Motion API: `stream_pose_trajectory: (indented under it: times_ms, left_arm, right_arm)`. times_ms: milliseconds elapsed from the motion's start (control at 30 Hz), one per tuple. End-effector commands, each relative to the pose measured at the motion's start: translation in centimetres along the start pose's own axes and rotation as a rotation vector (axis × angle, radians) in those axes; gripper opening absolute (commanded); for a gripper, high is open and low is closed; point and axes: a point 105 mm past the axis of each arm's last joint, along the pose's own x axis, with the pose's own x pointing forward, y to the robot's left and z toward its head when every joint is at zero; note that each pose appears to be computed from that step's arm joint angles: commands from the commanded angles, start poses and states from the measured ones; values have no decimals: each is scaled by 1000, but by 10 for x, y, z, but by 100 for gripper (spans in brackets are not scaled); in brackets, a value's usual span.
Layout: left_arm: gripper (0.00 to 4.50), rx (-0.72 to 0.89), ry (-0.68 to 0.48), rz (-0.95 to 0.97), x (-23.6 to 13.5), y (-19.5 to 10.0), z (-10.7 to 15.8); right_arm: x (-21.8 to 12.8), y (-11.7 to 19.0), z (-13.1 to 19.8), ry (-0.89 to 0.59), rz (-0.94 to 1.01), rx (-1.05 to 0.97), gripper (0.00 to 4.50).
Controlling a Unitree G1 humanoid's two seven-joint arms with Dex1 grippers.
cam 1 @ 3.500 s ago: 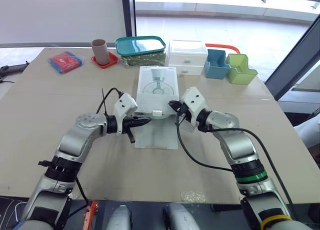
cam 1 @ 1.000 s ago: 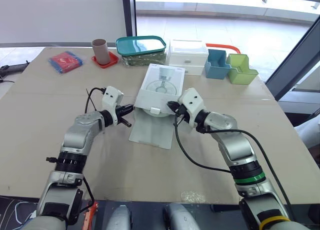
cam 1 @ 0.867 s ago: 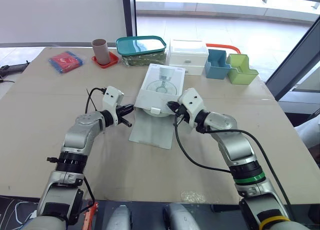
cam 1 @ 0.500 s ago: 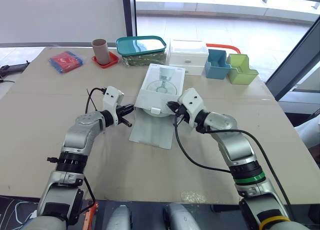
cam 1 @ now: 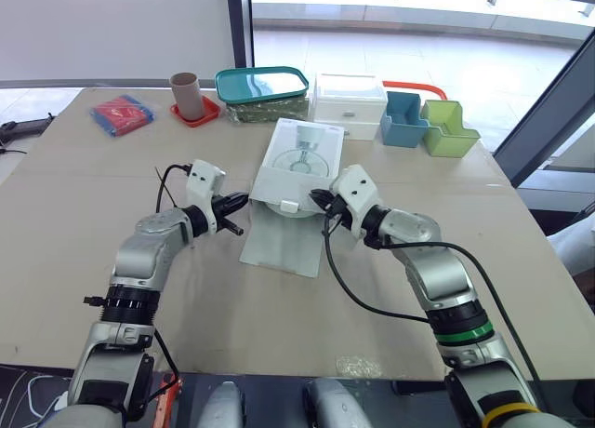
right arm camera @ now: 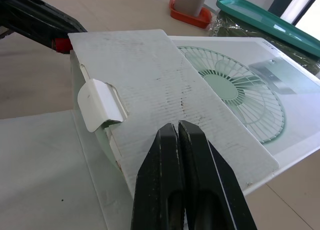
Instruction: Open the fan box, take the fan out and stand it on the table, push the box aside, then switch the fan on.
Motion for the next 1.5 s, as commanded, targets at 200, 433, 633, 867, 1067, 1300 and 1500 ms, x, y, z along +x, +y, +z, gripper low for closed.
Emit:
stream_pose_trajectory:
  times_ms: [200, 433, 633, 867, 1067, 1300, 1500]
  left_arm:
    - [0, -37, -62, -107, -20, -14, 17]
    - [0, -105, -54, -158, -30, -32, 3]
    - [0, -285, -68, -190, -39, -56, -9]
    - [0, -523, -110, -156, -40, -69, -14]
    - [0, -772, -108, -100, -34, -71, -25]
    - [54, -856, -62, -111, -23, -80, -30]
    - [179, -963, -99, -63, -7, -73, -31]
  right_arm:
    - [-1, 3, -4, 18, 19, 1, 9]
    - [0, 4, -4, 19, 26, 2, 9]
    - [-1, 5, -5, 24, 27, 3, 9]
    - [-1, 4, -5, 27, 28, 0, 9]
    - [-1, 3, -5, 27, 29, -4, 9]
    - [1, 3, -4, 26, 31, -4, 5]
    - [0, 3, -4, 28, 29, -3, 5]
